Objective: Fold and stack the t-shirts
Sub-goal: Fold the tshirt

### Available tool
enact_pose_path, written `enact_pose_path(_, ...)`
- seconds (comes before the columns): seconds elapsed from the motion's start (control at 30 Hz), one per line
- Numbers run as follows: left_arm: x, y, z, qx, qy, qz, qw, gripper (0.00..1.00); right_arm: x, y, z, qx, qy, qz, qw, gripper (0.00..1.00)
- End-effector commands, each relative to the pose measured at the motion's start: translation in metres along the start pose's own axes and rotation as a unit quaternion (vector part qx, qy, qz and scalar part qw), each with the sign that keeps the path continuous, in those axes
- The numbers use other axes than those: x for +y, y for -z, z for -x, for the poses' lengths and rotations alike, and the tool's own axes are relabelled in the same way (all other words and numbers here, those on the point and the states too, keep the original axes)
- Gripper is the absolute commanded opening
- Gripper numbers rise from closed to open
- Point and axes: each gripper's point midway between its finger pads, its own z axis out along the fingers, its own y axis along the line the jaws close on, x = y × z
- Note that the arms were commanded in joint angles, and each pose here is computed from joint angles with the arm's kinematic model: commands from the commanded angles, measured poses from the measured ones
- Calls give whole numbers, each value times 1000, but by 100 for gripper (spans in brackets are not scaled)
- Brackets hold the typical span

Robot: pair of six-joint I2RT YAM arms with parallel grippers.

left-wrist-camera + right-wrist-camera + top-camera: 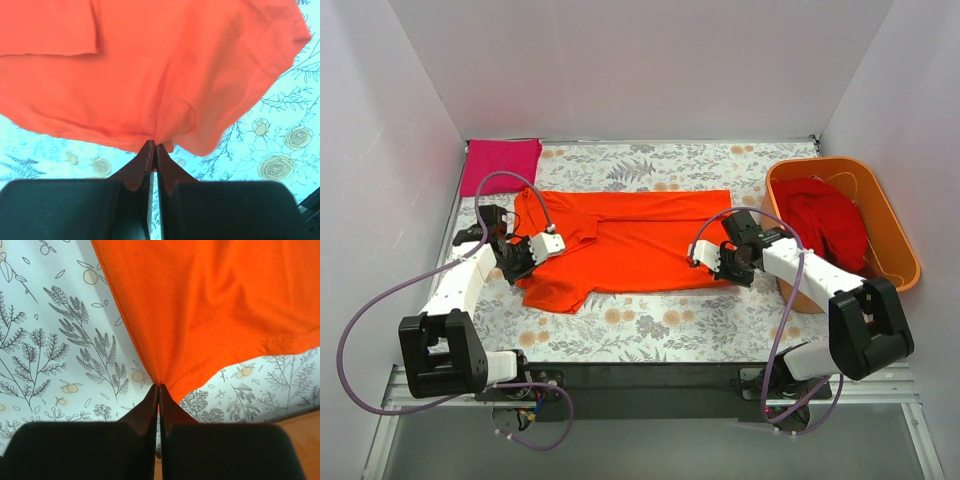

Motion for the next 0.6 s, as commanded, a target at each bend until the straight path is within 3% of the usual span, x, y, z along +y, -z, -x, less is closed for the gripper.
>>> enact_pose_path(0.0, -7, 11, 12, -27, 10, -20, 999, 0, -7, 16, 6, -8, 5, -9, 1000, 1)
enact_pose_path(0.17, -12, 17, 13, -29, 3, -28, 999, 0, -7, 23, 9, -15, 3, -6, 1000, 1)
enact_pose_path(0.43, -59, 38, 5, -19, 11, -69, 997, 0, 19, 33, -4, -16, 15, 7, 1000, 1)
enact_pose_path(0.57, -54, 46, 7, -22, 33, -68, 997, 0, 29, 39, -5, -21, 11, 15, 1000, 1)
